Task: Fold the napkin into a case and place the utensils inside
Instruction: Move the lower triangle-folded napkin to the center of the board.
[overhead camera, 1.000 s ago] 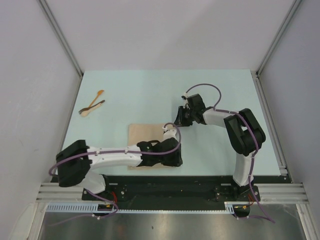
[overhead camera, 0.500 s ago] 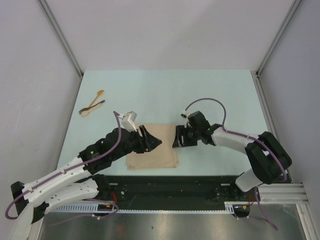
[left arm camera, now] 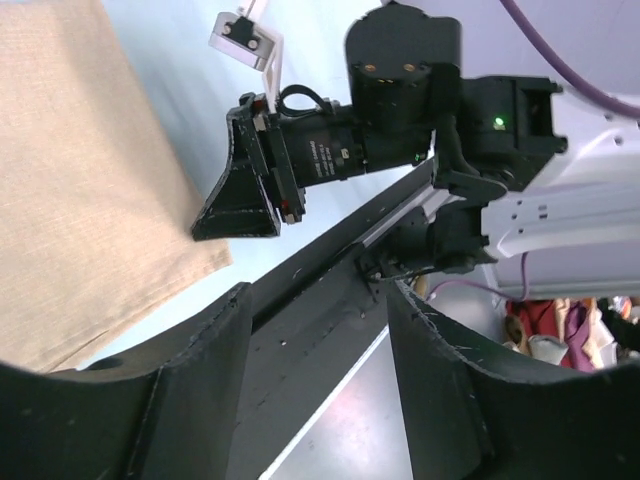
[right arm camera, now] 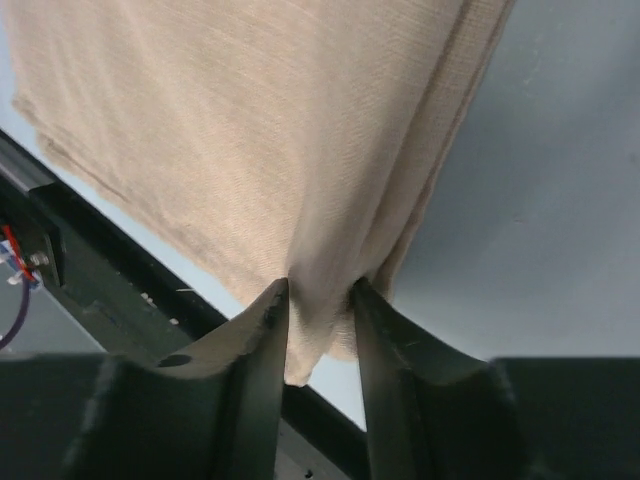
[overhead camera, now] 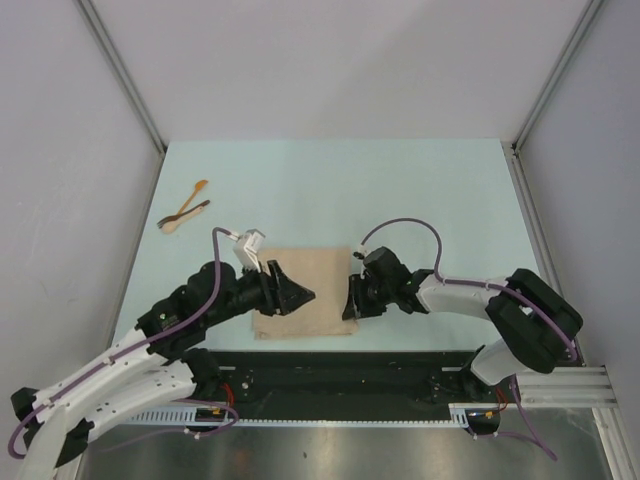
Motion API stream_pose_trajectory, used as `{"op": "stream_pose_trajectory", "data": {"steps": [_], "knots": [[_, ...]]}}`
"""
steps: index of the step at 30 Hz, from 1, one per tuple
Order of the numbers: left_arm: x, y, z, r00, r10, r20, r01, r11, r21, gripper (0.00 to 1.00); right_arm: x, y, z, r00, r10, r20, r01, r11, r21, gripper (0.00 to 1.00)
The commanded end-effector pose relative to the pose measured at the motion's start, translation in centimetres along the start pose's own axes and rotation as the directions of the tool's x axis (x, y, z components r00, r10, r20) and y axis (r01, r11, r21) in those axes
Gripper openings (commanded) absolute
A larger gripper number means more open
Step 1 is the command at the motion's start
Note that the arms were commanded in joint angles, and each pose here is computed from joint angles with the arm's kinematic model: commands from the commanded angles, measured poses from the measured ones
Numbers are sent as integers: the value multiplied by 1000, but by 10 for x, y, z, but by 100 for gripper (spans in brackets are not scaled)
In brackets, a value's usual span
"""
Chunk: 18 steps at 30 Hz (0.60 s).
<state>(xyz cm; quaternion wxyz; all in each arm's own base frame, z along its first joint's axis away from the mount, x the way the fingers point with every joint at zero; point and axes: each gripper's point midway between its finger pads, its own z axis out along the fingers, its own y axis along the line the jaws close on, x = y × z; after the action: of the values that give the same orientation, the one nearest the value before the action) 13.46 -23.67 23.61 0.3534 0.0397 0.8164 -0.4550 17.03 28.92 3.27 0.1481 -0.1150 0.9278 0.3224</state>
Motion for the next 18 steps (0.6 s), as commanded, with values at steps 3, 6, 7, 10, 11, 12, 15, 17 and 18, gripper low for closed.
{"op": "stream_pose_trajectory", "data": {"steps": [3,6,7,10,11,12,15,17,18], "knots": [[-2,12,-6,998,54,-30,-55,998,-25,64,-4,-15,19,999,41,15,-42,997,66,19],[-5,28,2,998,37,-57,-41,996,-75,66,-8,-31,15,995,85,46,-89,990,105,6],[-11,36,4,999,21,-50,-26,995,-97,66,-11,-34,12,994,89,59,-95,990,107,3],[-11,47,17,996,-13,-86,5,996,-94,65,-23,-55,1,986,114,125,-130,982,133,0],[-13,51,20,997,-17,-80,8,994,-109,65,-28,-66,-4,981,125,146,-147,978,149,0],[-18,56,23,998,-16,-67,7,991,-132,65,-27,-75,-7,979,135,150,-158,974,159,0],[-27,75,35,998,-25,-52,14,978,-206,65,-38,-97,-19,974,132,185,-166,968,187,0],[-33,85,44,998,-48,-49,35,972,-230,65,-37,-110,-25,974,140,178,-178,960,217,0],[-34,88,47,997,-56,-48,43,970,-238,65,-39,-117,-29,975,133,176,-172,958,228,1]]}}
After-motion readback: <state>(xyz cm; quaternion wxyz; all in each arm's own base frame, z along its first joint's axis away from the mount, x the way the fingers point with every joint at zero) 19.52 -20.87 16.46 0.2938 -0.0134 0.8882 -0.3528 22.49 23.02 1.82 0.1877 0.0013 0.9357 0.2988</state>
